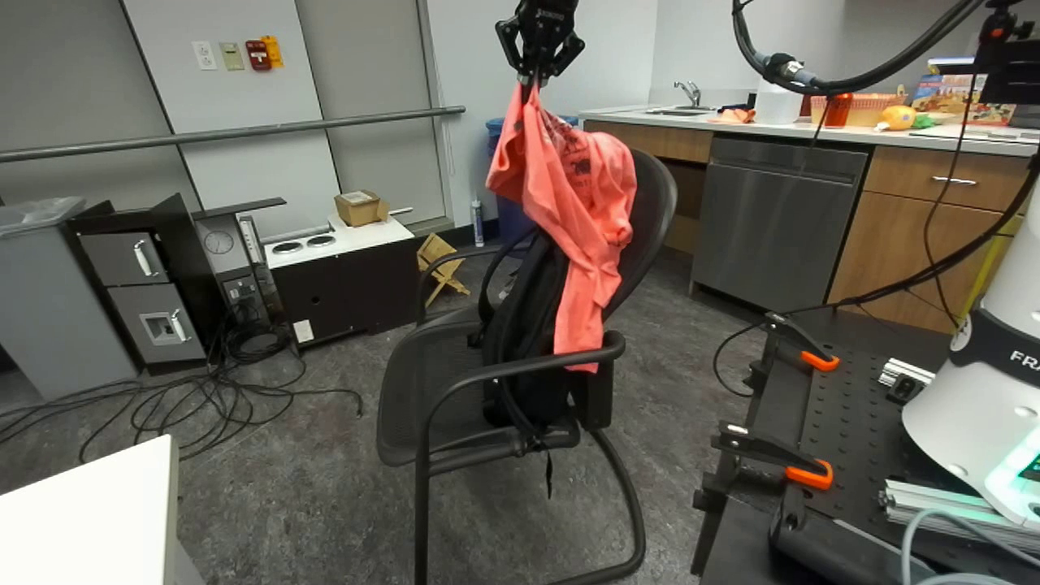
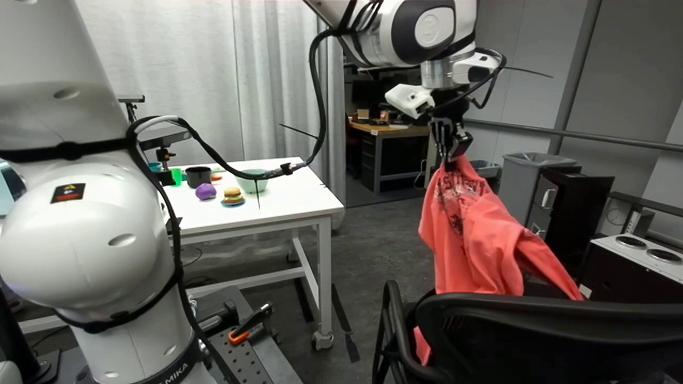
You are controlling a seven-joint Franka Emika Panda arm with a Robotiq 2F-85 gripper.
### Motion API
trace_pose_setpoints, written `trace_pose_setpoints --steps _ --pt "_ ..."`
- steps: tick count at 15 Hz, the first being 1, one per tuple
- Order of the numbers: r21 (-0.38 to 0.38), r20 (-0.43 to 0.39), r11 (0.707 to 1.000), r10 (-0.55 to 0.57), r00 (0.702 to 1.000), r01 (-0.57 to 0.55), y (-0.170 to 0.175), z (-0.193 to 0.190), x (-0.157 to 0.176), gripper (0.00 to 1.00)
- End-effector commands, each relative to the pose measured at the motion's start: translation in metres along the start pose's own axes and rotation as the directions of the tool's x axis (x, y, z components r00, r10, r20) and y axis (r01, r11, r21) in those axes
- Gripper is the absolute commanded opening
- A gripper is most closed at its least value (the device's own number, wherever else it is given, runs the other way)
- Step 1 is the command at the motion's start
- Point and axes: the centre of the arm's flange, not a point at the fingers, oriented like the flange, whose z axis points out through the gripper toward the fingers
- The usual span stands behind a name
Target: Put the sweatshirt on the seat of the chair
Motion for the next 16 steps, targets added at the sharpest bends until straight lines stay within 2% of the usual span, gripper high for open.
trace_pose_setpoints --steps 1,5,8,10,12,13,16 --pt "0.037 -0.02 0.997 -0.062 0.998 0.063 -0.011 -0.02 -0.049 0.02" --pt "0.059 -0.028 0.993 -0.105 0.994 0.106 -0.026 -0.031 -0.078 0.02" --pt "0.063 -0.047 0.993 -0.099 0.994 0.102 -0.027 -0.035 -0.08 0.02" --pt "0.066 -0.073 0.996 -0.053 0.996 0.058 -0.023 -0.037 -0.064 0.02" --pt "0.083 -0.135 0.996 0.026 0.99 -0.014 -0.014 -0.037 -0.043 0.02" --pt "0.096 -0.167 0.994 0.075 0.983 -0.059 -0.008 -0.036 -0.019 0.02" --pt "0.124 -0.256 0.977 0.201 0.946 -0.174 0.018 -0.037 0.02 0.02"
